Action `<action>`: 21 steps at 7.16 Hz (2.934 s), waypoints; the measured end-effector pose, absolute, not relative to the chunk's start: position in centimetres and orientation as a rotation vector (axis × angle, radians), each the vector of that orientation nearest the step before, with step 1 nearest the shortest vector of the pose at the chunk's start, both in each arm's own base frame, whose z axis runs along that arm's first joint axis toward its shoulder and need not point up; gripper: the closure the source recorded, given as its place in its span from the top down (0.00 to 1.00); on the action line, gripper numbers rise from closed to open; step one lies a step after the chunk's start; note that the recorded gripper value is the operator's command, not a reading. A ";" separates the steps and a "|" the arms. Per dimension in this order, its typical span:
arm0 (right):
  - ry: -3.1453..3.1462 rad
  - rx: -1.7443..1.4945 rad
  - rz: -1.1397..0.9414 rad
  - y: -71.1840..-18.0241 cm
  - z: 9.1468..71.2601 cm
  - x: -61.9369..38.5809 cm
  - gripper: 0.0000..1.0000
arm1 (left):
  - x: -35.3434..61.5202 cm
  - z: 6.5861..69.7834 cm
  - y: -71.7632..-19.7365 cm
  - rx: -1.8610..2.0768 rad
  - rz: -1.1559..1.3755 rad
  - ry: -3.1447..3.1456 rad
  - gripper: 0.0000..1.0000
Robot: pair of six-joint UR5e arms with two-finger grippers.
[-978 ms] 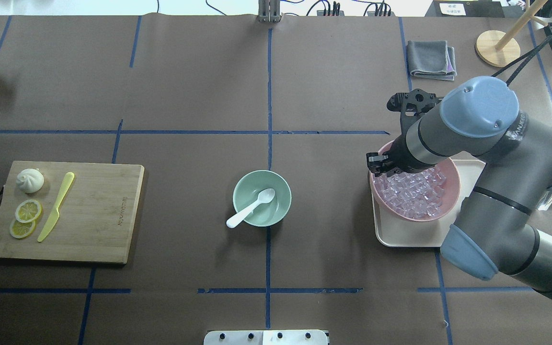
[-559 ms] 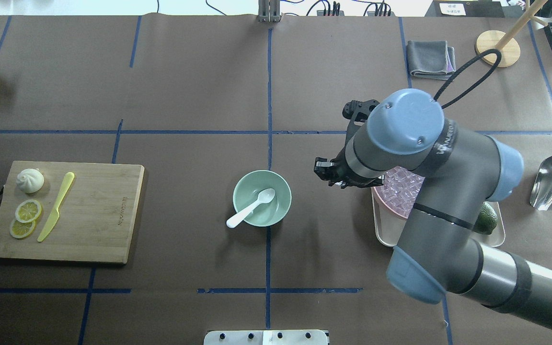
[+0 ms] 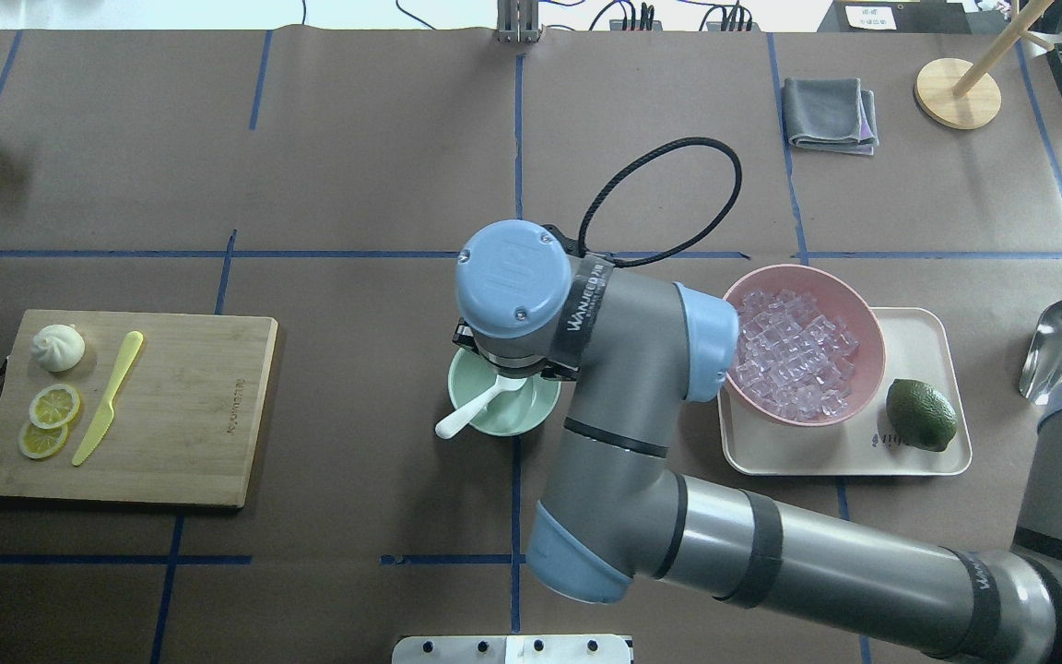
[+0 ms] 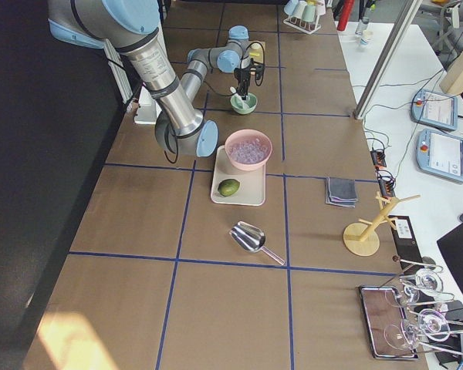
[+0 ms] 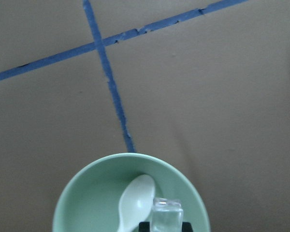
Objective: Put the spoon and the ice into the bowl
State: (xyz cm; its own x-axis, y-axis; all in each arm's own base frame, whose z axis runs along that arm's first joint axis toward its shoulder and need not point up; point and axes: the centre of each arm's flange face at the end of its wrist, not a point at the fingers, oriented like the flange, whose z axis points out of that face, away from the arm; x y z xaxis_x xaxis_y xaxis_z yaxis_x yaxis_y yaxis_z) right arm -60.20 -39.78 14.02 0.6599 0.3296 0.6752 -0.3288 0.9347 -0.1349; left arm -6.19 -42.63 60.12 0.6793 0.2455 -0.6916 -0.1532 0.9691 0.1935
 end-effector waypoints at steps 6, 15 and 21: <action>-0.696 0.018 0.374 -39.3 15.1 -64.3 0.99 | -5.8 60.3 -42.1 0.120 0.219 0.846 1.00; -0.787 0.057 0.083 -58.8 19.9 -40.5 0.99 | -6.4 62.2 -41.4 0.021 0.184 0.774 1.00; -0.735 0.111 -0.221 -58.9 46.6 -9.3 1.00 | -6.8 62.2 -41.0 0.029 0.167 0.773 1.00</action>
